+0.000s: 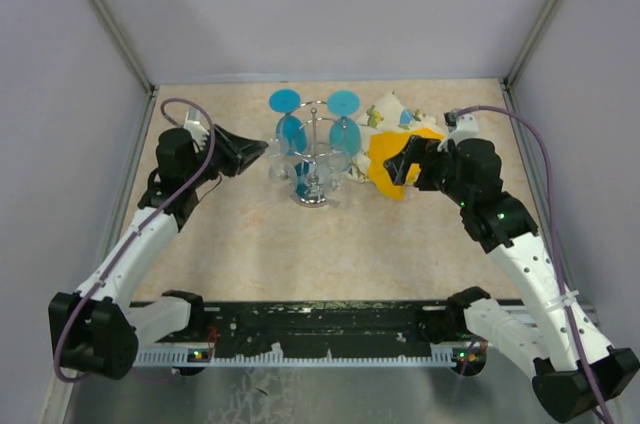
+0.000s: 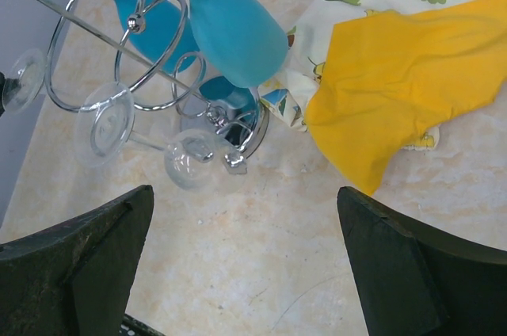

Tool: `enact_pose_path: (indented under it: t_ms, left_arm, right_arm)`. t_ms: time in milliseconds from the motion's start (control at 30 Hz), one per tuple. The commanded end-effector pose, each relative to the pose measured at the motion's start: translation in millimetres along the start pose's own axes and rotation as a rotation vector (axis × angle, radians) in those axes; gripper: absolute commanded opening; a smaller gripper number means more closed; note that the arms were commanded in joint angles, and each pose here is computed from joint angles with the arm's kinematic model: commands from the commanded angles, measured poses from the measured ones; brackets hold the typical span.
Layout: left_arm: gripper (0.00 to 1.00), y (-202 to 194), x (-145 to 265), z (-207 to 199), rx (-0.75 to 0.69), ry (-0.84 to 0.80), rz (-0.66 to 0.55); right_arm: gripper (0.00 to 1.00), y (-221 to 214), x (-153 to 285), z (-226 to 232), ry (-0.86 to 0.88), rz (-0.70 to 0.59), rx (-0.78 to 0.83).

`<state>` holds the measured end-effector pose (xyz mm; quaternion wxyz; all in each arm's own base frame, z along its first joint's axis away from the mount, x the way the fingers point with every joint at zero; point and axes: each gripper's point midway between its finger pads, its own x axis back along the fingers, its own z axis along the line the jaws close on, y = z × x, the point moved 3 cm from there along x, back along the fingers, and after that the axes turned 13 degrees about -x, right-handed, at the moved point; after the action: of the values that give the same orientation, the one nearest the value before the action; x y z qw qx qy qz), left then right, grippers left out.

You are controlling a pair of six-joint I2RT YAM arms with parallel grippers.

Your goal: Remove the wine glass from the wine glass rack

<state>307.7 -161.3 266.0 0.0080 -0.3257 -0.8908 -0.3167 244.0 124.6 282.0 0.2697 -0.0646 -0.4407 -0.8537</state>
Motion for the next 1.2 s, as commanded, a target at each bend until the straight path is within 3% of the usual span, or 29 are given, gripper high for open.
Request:
enact_pose_path:
  t_ms: [0,133,700,1167]
  left_arm:
    - [0.39,20,13,-27,-0.079,-0.046,-0.063]
    - [0.45,24,17,-27,-0.098,-0.018,-0.086]
    - [0.36,17,2,-33,-0.059,-0.122,-0.023]
    - [0.38,5,-15,-26,-0.022,-0.151,0.063]
  right_arm:
    - [0.99,11,-1,5,0.025,-0.050,0.024]
    - [0.99,11,-1,5,0.025,-0.052,0.024]
    - [0.99,11,-3,4,0.018,-0.047,0.026]
    - [0.99,9,-5,1,0.008,-0.047,0.027]
